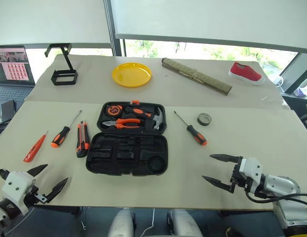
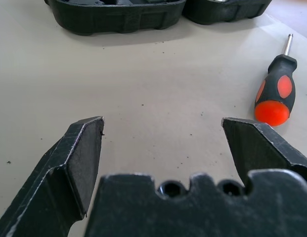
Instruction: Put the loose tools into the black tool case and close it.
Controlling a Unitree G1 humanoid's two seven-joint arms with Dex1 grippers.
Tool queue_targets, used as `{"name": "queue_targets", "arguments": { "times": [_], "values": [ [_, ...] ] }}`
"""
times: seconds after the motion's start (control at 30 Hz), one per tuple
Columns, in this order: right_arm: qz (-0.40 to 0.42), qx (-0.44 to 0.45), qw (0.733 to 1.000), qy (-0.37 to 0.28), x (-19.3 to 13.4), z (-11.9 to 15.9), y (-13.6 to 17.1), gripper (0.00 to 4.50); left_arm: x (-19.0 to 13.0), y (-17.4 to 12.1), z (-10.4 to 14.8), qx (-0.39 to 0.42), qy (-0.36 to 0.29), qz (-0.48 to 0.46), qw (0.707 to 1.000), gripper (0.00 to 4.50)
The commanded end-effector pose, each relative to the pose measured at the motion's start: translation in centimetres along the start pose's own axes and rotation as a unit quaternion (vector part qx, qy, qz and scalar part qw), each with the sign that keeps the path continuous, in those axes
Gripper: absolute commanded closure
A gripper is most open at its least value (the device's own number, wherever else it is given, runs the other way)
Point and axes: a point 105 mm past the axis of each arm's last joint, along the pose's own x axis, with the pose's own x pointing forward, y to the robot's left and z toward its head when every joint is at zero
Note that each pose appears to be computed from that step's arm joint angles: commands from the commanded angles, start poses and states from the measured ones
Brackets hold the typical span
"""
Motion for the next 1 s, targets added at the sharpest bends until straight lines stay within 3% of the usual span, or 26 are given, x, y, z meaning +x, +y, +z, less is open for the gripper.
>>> {"name": "queue_targets", "arguments": {
  "times": [0.03,0.13,0.23,0.33,0.47,0.63,0.77,0.87,1.0],
  "values": [
    [0.002,-0.012,0.999,-0.043,0.5,1.7,-0.5,0.08,-0.6,1.7,1.9,-0.008,-0.036,0.043,0.998,0.00],
    [-0.010,0.006,0.984,-0.176,1.5,5.8,-1.4,0.08,-1.3,2.4,2.2,-0.123,-0.072,0.098,0.985,0.00],
    [0.019,0.027,0.972,-0.232,2.2,8.0,-0.5,0.08,-2.6,3.3,1.0,-0.233,-0.090,0.188,0.950,0.00],
    [0.001,0.024,0.956,-0.292,3.0,10.2,-0.1,0.08,-4.1,1.9,-2.5,-0.296,-0.015,0.239,0.925,0.00],
    [-0.015,0.011,0.950,-0.312,3.5,10.9,0.6,0.08,-5.4,2.6,-3.1,-0.299,-0.004,0.299,0.906,0.00],
    [-0.029,0.013,0.945,-0.325,3.7,11.3,0.6,0.08,-4.2,4.1,-0.2,-0.285,-0.034,0.289,0.913,0.00],
    [-0.021,0.018,0.948,-0.316,4.3,11.2,0.3,0.08,-0.5,6.5,4.3,-0.246,-0.024,0.242,0.938,0.00],
    [-0.022,0.009,0.948,-0.317,4.8,11.2,0.0,0.08,2.4,8.3,4.2,-0.222,0.065,0.221,0.947,0.00],
    [-0.017,0.006,0.947,-0.320,5.0,11.3,0.1,0.08,5.5,9.2,4.0,-0.206,0.095,0.194,0.954,0.00]
  ]
}}
